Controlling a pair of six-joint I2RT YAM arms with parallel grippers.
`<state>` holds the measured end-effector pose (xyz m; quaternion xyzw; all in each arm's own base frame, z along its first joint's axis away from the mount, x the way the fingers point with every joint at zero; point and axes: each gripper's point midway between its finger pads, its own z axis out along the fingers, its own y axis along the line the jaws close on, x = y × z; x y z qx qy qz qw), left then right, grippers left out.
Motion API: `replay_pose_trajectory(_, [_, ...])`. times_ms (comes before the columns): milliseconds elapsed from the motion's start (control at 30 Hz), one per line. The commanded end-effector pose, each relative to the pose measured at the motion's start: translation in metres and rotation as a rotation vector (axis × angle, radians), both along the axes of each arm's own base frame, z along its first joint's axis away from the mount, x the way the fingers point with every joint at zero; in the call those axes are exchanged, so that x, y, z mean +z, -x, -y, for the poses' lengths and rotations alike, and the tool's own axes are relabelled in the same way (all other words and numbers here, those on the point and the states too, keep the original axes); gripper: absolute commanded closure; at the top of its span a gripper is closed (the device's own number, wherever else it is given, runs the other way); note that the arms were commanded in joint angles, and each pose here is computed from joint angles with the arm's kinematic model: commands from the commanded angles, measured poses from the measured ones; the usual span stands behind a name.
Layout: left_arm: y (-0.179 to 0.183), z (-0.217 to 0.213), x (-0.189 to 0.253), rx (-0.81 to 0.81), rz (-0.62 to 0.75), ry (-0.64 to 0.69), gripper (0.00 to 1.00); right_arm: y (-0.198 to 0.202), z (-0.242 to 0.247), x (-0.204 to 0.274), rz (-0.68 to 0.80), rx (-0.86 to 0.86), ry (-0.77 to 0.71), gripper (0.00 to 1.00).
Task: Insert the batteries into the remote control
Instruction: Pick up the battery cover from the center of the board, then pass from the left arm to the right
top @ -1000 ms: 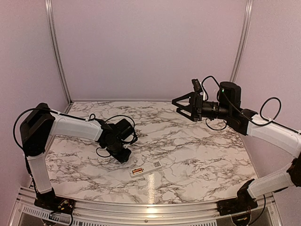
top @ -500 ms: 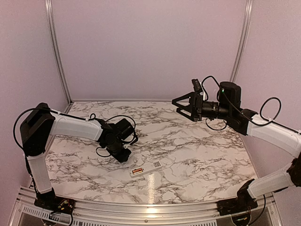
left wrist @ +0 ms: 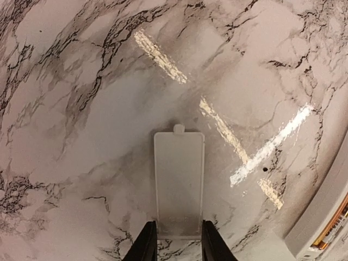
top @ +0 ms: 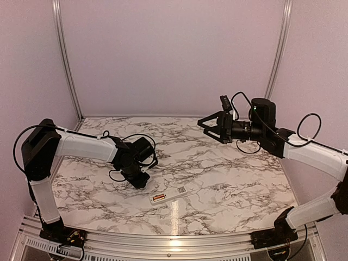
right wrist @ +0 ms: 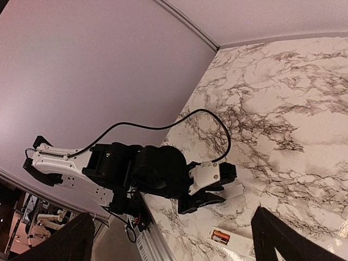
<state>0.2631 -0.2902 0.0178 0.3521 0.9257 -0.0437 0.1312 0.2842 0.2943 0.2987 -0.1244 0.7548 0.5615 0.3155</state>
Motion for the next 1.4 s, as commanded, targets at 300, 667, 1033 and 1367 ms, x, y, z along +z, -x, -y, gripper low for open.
replay_pose_trajectory(300, [-0.005, 0.020, 0.073, -0.075, 0.172, 0.122, 0.87, -0.013, -0.008, -0.064, -0.040, 0.048, 0.105, 0.08])
replay_pose_trajectory(667, [0.014, 0.069, 0.130, -0.200, 0.293, 0.257, 0.87, 0.004, -0.038, -0.080, -0.088, 0.204, 0.048, 0.28])
replay_pose_trajectory(1033, [0.026, 0.091, 0.175, -0.246, 0.379, 0.382, 0.87, 0.027, -0.067, -0.088, -0.128, 0.318, 0.018, 0.32])
replay_pose_trajectory(1367, [0.030, 0.097, 0.185, -0.286, 0.412, 0.398, 0.88, 0.036, -0.081, -0.084, -0.148, 0.382, -0.020, 0.44])
